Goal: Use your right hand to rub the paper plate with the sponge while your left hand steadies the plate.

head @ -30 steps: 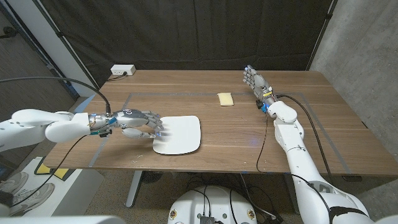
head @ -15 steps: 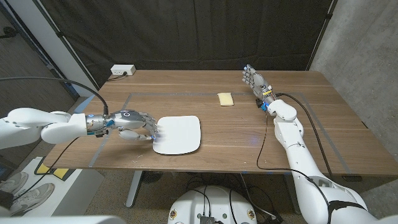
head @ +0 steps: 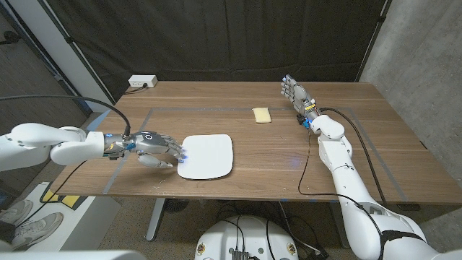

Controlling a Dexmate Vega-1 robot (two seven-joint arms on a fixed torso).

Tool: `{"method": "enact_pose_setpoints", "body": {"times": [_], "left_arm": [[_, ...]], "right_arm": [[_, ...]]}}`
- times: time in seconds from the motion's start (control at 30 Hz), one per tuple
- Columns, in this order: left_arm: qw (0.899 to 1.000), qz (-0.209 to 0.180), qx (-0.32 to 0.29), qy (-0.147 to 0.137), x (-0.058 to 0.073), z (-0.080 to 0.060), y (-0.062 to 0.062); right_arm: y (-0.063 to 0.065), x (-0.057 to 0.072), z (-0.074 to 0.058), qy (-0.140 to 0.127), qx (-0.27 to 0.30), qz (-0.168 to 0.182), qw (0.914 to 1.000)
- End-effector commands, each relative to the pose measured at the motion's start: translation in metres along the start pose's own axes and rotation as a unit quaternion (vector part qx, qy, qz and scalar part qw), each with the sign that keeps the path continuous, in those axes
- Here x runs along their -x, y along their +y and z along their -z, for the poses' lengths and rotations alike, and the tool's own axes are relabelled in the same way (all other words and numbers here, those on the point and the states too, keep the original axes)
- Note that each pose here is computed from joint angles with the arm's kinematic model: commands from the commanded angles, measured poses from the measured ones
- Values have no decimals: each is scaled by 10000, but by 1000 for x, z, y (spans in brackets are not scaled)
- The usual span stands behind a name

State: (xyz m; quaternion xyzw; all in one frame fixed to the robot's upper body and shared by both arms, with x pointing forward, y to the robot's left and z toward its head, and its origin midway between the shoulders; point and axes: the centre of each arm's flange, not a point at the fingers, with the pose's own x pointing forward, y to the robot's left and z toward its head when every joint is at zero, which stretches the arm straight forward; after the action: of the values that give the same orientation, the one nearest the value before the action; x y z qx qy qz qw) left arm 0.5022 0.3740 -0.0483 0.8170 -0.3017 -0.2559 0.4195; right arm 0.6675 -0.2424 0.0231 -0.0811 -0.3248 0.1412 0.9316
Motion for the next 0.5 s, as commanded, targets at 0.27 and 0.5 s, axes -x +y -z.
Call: {"method": "enact_pose_setpoints", "body": {"times": [0.27, 0.5], "left_arm": [[9970, 638, -442, -69, -15, -6, -4], [9958, 706, -561, -128, -20, -6, -4]], "right_arm": [[-2, -1, -1, -18, 11, 32, 10000], [-3, -4, -3, 0, 67, 4, 10000]]}}
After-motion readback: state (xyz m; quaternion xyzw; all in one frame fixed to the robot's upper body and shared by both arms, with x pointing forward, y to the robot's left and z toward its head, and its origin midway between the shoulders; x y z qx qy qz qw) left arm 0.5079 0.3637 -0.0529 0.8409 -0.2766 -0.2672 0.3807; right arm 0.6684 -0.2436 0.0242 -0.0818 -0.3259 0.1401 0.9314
